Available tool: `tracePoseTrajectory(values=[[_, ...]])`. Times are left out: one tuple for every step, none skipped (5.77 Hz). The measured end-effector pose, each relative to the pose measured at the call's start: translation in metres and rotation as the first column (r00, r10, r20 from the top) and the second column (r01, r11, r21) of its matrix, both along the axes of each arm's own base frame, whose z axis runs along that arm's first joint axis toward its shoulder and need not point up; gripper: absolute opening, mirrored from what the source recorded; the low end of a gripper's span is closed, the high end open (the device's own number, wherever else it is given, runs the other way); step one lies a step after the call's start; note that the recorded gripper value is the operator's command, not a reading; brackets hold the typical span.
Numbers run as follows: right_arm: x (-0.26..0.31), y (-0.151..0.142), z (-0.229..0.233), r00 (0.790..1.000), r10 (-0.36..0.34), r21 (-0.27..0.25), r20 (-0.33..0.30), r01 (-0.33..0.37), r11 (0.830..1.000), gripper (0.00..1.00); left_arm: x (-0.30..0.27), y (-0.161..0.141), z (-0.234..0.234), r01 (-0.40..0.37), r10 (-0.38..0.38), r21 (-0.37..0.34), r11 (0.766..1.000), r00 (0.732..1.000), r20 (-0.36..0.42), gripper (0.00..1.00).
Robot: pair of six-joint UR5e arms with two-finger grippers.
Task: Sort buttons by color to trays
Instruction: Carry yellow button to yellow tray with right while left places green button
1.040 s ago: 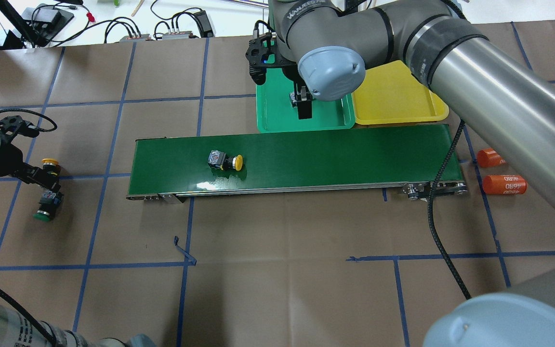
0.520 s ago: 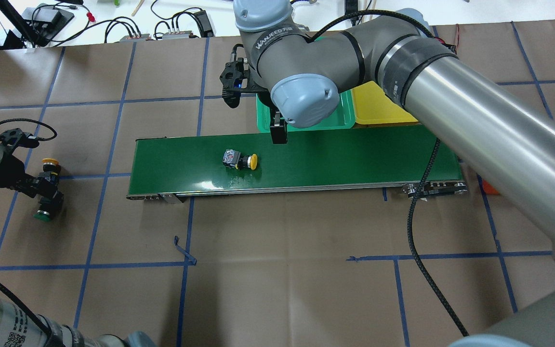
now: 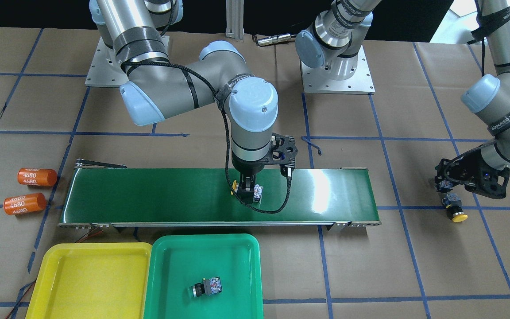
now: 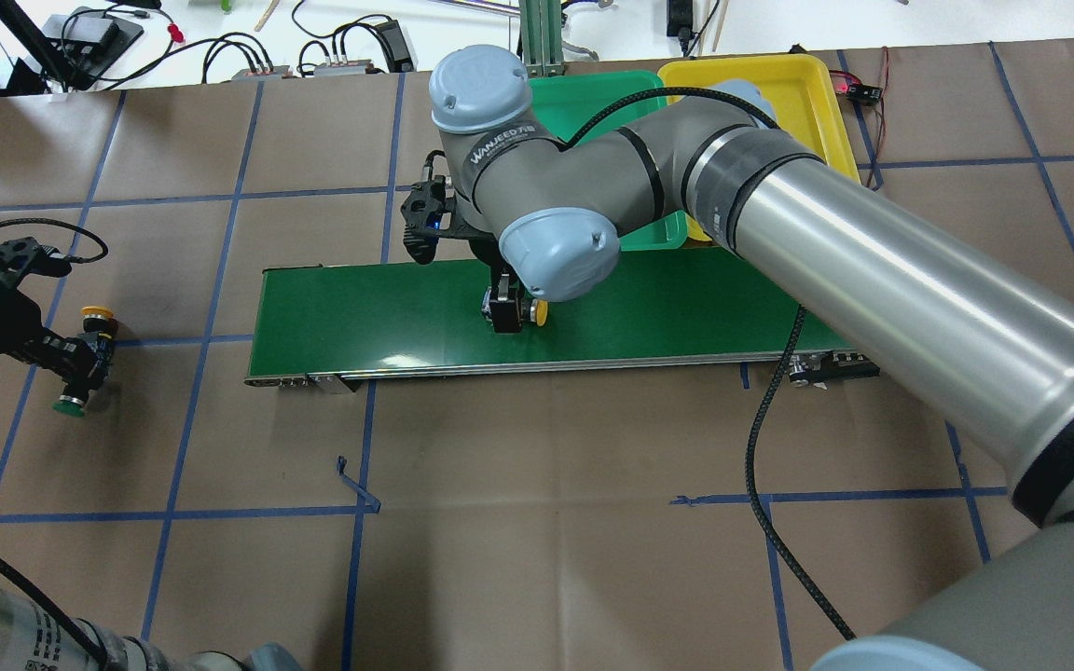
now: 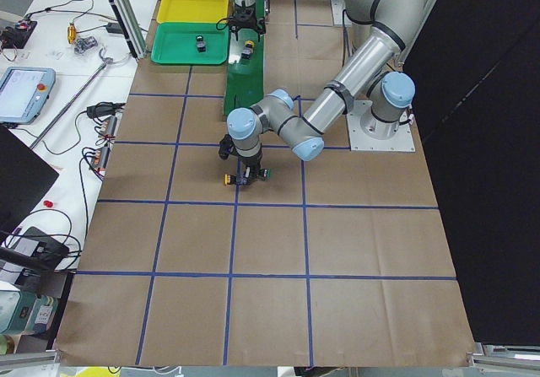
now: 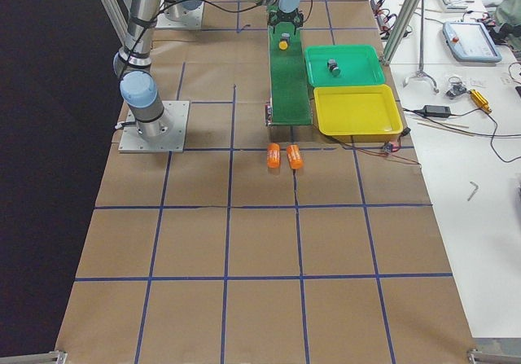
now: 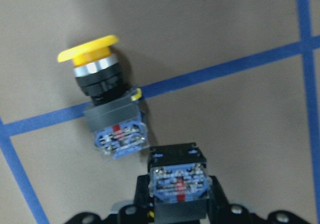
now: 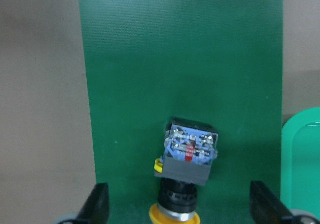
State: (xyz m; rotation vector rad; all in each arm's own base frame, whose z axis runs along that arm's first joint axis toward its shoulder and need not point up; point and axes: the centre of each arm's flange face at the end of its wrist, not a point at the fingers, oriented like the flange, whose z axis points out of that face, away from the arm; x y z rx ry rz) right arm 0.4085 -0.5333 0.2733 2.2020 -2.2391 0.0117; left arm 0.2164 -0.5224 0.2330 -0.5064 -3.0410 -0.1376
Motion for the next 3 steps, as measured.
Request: tracePoseTrajectory(values=[[-0.014, 0.001, -0.017, 0.999, 0.036, -0.021, 0.000, -0.036, 0.999, 0.99, -0.066, -0.023, 0.038, 0.172, -0.172, -0.017, 0.985, 0.985, 0.007, 0.00], [-0.033, -0.002, -0.028, 0.999, 0.033, -0.023, -0.002, -0.034, 0.999, 0.79, -0.140, -0.042, 0.057, 0.375, -0.375, -0.030, 0.926, 0.927, 0.010, 0.01], [-0.052, -0.007, -0.033, 1.000, 0.013, -0.017, -0.005, -0.013, 1.000, 0.40, -0.210, -0.052, 0.064, 0.573, -0.573, -0.039, 0.819, 0.820, 0.010, 0.01]])
